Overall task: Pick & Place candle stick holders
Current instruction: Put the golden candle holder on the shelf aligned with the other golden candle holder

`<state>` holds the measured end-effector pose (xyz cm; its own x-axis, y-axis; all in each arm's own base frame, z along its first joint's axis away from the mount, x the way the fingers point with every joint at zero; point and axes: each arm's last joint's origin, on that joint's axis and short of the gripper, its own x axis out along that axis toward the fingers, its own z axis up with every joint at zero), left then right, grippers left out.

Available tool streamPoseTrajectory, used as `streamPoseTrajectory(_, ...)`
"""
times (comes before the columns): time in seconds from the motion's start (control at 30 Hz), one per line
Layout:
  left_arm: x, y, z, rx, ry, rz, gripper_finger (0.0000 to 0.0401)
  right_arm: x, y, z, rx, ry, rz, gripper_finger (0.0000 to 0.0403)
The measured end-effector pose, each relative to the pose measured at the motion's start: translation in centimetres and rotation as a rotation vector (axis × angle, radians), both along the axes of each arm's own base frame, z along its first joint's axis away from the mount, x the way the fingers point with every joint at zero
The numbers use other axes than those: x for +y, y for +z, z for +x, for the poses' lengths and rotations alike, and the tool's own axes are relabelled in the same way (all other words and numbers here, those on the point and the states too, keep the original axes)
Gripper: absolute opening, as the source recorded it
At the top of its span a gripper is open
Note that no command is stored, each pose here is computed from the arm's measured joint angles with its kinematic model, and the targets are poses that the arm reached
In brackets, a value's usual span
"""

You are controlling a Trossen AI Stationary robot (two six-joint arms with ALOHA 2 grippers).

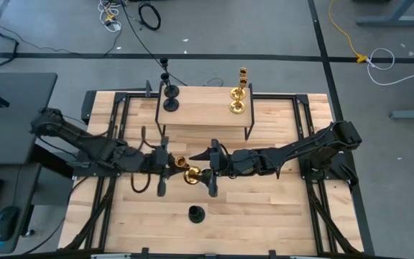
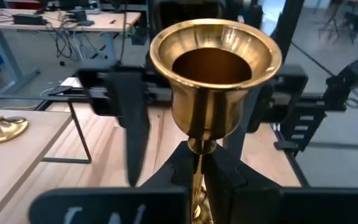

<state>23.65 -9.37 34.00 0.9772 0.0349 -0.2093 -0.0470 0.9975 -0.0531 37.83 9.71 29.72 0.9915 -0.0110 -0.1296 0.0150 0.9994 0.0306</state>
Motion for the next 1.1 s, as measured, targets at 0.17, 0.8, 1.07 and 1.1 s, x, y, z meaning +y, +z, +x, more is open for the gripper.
streamPoseTrajectory(0.17, 0.2, -0.4, 1.7, 0.038, -0.004, 0.020, 0.0021, 0.0, 0.0, 0.0, -0.001, 0.000, 0.001, 0.0271)
streamPoseTrajectory(0.8, 0.8, 0.4, 2.6, 0.044, -0.017, 0.044, 0.0022, 0.0, 0.0, 0.0, 0.001, 0.009, 0.002, 0.0058)
streamPoseTrajectory(1.07, 0.8, 0.4, 2.6, 0.044, -0.021, 0.052, 0.0024, 0.0, -0.1, 0.0, 0.006, 0.010, -0.005, 0.0018)
streamPoseTrajectory(1.1, 0.8, 0.4, 2.6, 0.044, -0.022, 0.058, 0.0027, 0.0, -0.1, 0.0, 0.007, 0.010, -0.006, 0.0016)
